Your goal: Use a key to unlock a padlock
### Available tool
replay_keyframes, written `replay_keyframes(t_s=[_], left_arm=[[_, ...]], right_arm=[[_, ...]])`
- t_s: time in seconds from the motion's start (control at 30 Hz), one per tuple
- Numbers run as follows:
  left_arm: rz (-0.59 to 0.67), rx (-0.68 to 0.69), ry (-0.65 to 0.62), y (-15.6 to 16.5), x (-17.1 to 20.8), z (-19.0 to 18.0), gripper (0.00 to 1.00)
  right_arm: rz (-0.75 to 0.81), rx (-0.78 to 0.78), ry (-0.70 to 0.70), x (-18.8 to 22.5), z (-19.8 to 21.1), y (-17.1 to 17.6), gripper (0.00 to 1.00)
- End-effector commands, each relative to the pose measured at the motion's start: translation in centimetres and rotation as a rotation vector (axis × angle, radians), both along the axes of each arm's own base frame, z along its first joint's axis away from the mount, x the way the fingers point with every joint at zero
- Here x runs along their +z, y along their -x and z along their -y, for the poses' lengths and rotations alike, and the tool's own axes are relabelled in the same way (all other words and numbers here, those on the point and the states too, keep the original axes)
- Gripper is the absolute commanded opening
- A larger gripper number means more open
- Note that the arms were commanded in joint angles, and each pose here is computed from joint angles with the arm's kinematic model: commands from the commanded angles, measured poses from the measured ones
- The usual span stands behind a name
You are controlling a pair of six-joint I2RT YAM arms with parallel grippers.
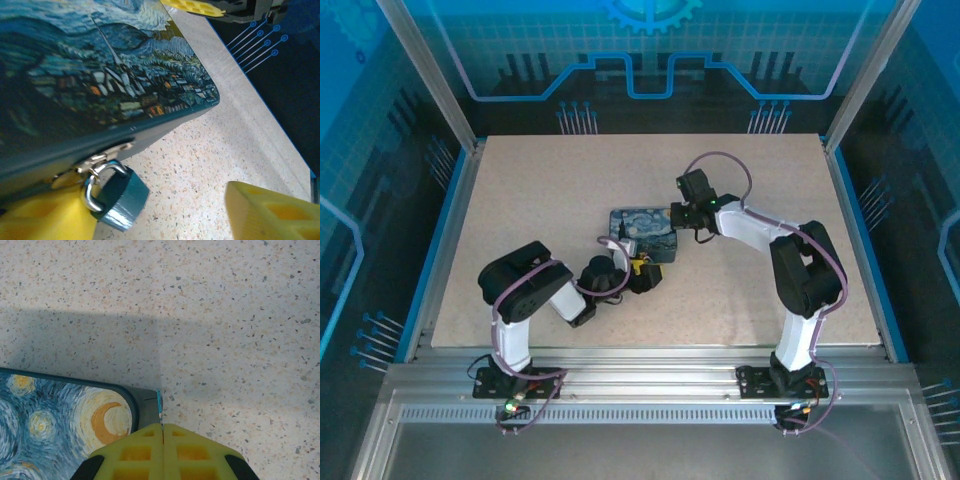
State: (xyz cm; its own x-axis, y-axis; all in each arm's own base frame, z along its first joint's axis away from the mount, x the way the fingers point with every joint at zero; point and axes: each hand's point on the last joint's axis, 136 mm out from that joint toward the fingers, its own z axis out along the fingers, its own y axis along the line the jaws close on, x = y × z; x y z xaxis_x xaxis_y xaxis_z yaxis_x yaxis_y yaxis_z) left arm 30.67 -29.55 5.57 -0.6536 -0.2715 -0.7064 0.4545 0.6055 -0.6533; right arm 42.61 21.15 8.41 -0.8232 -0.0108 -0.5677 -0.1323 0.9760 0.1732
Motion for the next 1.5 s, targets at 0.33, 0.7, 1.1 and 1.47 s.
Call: replay_keyframes(t_s=[0.33,0.7,1.1,1.47], left_arm=[[-0.003,-0.036,0.074,0.0,1.7,0.8,0.56],[-0.115,0.014,0.028,-0.8,0.2,0.0,0.41],[-0.185,0.044,0.017,-0.9,-0.3,-1.7,0.29],[-0.192,0.046,0.031,-1.2,-0.3,-1.5,0.39]], right_arm=[[-0.024,0.046,-0.029,0.0,-1.6,1.4,0.00],[-0.009,0.058,-0.029,0.6,-1.8,1.6,0.00],[0.001,0.064,-0.034,1.0,-1.8,1.8,0.00],[0.012,0.064,-0.048,1.5,-1.7,2.1,0.00]])
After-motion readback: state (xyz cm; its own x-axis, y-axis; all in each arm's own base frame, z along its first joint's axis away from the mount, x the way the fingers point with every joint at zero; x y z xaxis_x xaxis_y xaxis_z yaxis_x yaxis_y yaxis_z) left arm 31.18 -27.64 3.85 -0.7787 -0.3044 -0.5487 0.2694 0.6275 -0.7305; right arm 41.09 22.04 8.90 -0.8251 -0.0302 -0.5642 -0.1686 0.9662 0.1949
